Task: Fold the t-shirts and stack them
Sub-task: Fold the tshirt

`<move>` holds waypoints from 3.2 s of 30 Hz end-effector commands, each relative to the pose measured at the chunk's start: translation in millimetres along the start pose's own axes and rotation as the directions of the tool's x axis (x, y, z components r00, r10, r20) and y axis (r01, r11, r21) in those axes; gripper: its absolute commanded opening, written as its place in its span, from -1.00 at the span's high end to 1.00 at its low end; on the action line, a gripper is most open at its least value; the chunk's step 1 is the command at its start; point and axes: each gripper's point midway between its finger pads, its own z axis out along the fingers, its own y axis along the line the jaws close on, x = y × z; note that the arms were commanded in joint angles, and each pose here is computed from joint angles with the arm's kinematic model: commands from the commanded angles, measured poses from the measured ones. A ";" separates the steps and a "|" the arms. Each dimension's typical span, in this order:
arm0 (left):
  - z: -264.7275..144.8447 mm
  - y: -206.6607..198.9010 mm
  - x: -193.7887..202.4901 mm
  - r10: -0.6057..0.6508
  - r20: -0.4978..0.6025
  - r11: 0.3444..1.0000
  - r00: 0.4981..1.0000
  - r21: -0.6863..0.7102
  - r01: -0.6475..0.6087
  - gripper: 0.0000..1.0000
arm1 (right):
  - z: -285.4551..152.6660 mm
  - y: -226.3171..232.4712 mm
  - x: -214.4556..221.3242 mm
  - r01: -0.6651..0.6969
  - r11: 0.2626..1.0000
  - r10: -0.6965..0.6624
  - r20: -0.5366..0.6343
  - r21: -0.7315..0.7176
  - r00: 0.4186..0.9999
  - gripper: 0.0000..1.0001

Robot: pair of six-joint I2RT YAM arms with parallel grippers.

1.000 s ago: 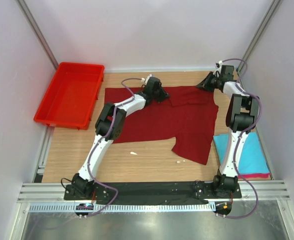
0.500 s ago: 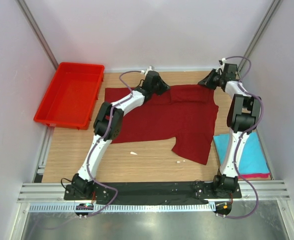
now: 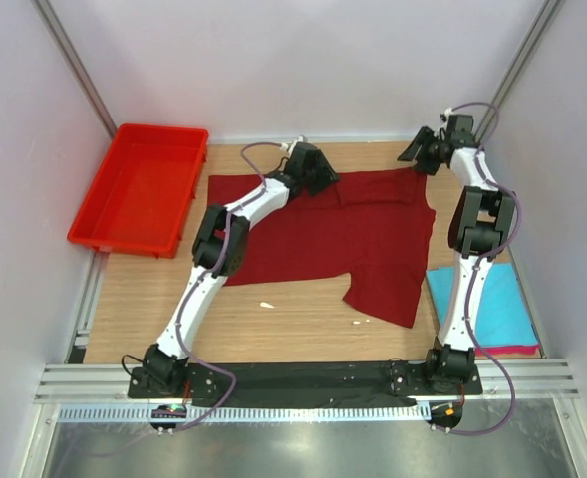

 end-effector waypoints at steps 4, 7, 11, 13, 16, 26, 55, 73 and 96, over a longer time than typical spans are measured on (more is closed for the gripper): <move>-104.9 -72.0 -86.2 0.185 0.164 0.982 0.969 -0.060 -0.177 -0.36 | -95.8 -6.5 -47.7 0.041 0.936 -0.054 0.027 0.349 0.998 -0.50; -149.6 -65.2 -91.0 0.224 0.144 0.968 0.964 -0.151 -0.202 -0.29 | -128.6 -16.7 -8.8 -0.034 0.884 0.068 -0.056 0.466 0.996 -0.53; -197.2 -37.5 -53.0 0.216 0.019 0.959 0.976 -0.192 -0.209 -0.06 | -157.3 -2.9 70.5 -0.030 0.879 0.124 -0.168 0.476 0.978 -0.53; -242.0 -36.7 -42.8 0.236 -0.001 0.954 0.972 -0.192 -0.232 0.02 | -184.3 3.3 108.7 0.011 0.877 0.093 -0.192 0.481 0.977 -0.53; -277.0 23.3 4.9 0.208 -0.119 0.930 0.971 -0.285 -0.234 0.10 | -213.5 16.8 166.8 0.071 0.881 0.058 -0.256 0.468 0.965 -0.50; -396.6 168.4 87.6 0.000 -0.103 0.850 0.995 -0.524 -0.054 0.28 | -265.4 24.4 301.6 -0.003 0.915 0.134 -0.295 0.403 0.946 -0.37; -368.8 264.1 38.8 -0.062 -0.031 0.711 0.998 -0.703 0.022 0.12 | -260.4 7.9 321.9 -0.047 0.889 0.202 -0.297 0.455 0.933 -0.21; -374.8 294.4 38.9 -0.049 -0.041 0.625 0.998 -0.781 -0.001 1.00 | -263.7 -14.7 323.5 -0.049 0.825 0.226 -0.250 0.563 0.942 -0.19; -388.0 273.1 34.1 -0.037 -0.006 0.699 0.999 -0.715 0.022 1.00 | -226.5 -64.0 358.8 -0.186 0.762 0.383 -0.201 0.620 0.901 0.87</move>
